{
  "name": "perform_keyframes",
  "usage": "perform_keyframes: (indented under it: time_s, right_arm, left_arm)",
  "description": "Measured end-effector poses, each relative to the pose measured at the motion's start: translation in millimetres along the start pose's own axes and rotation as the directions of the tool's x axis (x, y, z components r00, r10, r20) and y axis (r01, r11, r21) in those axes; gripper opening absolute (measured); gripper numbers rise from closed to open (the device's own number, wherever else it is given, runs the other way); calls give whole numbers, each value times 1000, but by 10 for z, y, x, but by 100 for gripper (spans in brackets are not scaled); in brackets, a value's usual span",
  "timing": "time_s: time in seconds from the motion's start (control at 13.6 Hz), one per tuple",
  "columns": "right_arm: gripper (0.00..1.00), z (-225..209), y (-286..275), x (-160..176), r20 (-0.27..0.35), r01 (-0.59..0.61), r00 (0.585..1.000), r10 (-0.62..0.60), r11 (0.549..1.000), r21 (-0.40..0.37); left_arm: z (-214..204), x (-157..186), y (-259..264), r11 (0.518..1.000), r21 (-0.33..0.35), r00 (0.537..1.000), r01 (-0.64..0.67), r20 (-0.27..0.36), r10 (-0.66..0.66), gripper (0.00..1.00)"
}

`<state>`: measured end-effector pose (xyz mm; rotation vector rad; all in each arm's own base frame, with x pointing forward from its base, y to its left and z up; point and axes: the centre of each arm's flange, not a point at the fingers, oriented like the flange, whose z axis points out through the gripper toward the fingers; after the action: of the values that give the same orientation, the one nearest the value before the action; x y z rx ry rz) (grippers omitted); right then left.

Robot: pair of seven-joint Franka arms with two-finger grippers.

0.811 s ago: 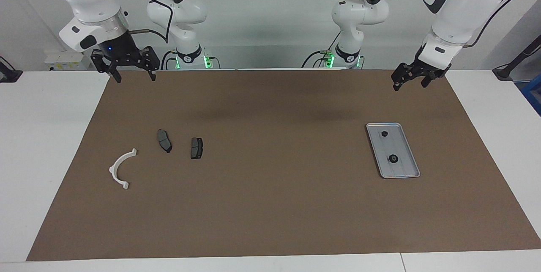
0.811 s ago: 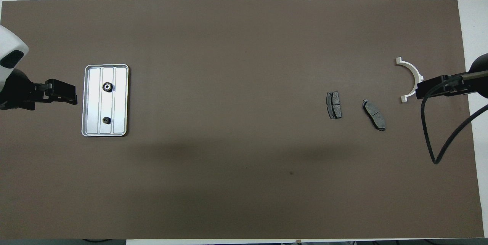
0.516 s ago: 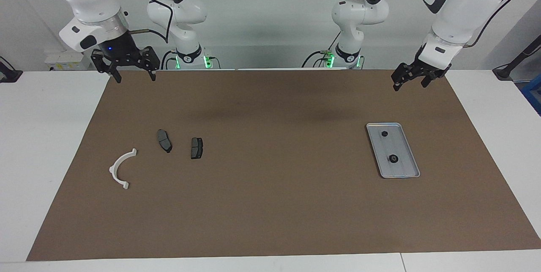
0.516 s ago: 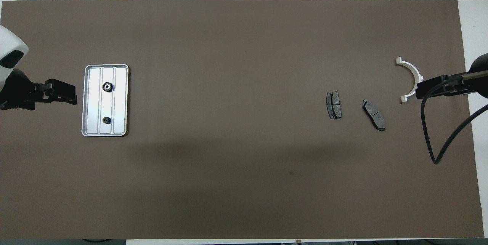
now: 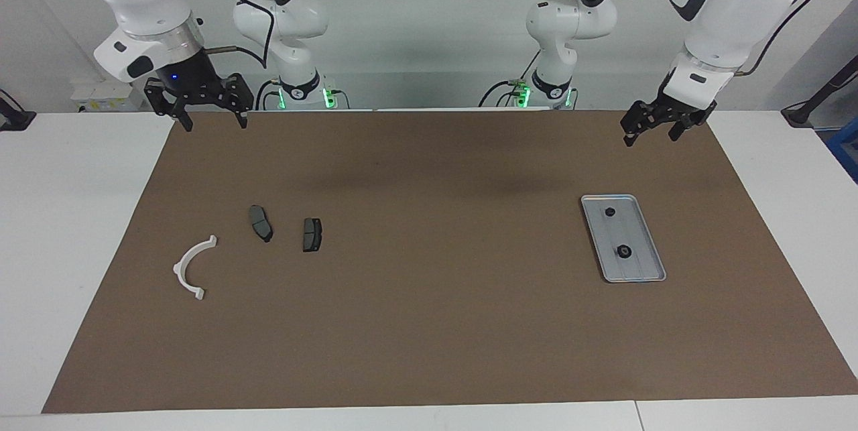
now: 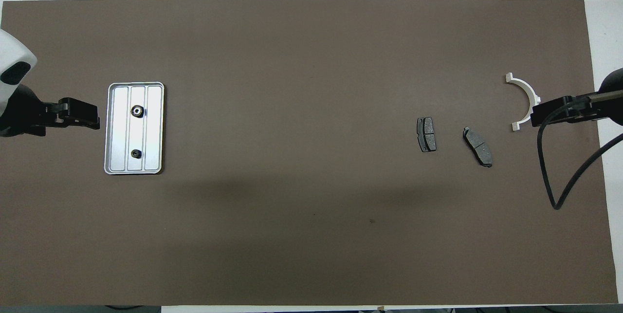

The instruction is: Place bearing gear from tray to pile

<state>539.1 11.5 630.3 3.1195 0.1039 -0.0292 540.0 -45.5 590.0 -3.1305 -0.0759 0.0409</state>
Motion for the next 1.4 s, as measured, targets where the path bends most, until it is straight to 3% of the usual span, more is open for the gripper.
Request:
perform_keyframes:
  time_s: [0.37, 0.81, 1.25, 1.33, 1.4]
  right_arm:
    - [100, 0, 0, 0, 0, 0, 1000, 0, 1000, 0]
    - [100, -3, 0, -1, 0, 0, 1000, 0, 1000, 0]
    - [100, -139, -8, -79, -27, 0, 1000, 0, 1000, 4]
    - [100, -141, -3, -81, -27, -1, 1000, 1, 1000, 4]
    - [100, -140, 2, -82, -26, -2, 1000, 2, 1000, 4]
  left_arm:
    - [145, 177, -115, 1000, -9, 998, 25, -51, -26, 100]
    - [1148, 849, -382, 997, -26, 992, 77, -96, -79, 100]
    - [2048, 1098, -377, 986, -28, 985, 167, -29, -168, 100]
    - [2151, 1113, -345, 982, -29, 982, 189, -20, -189, 91]
    - [2247, 1117, -311, 979, -29, 980, 200, -13, -200, 90]
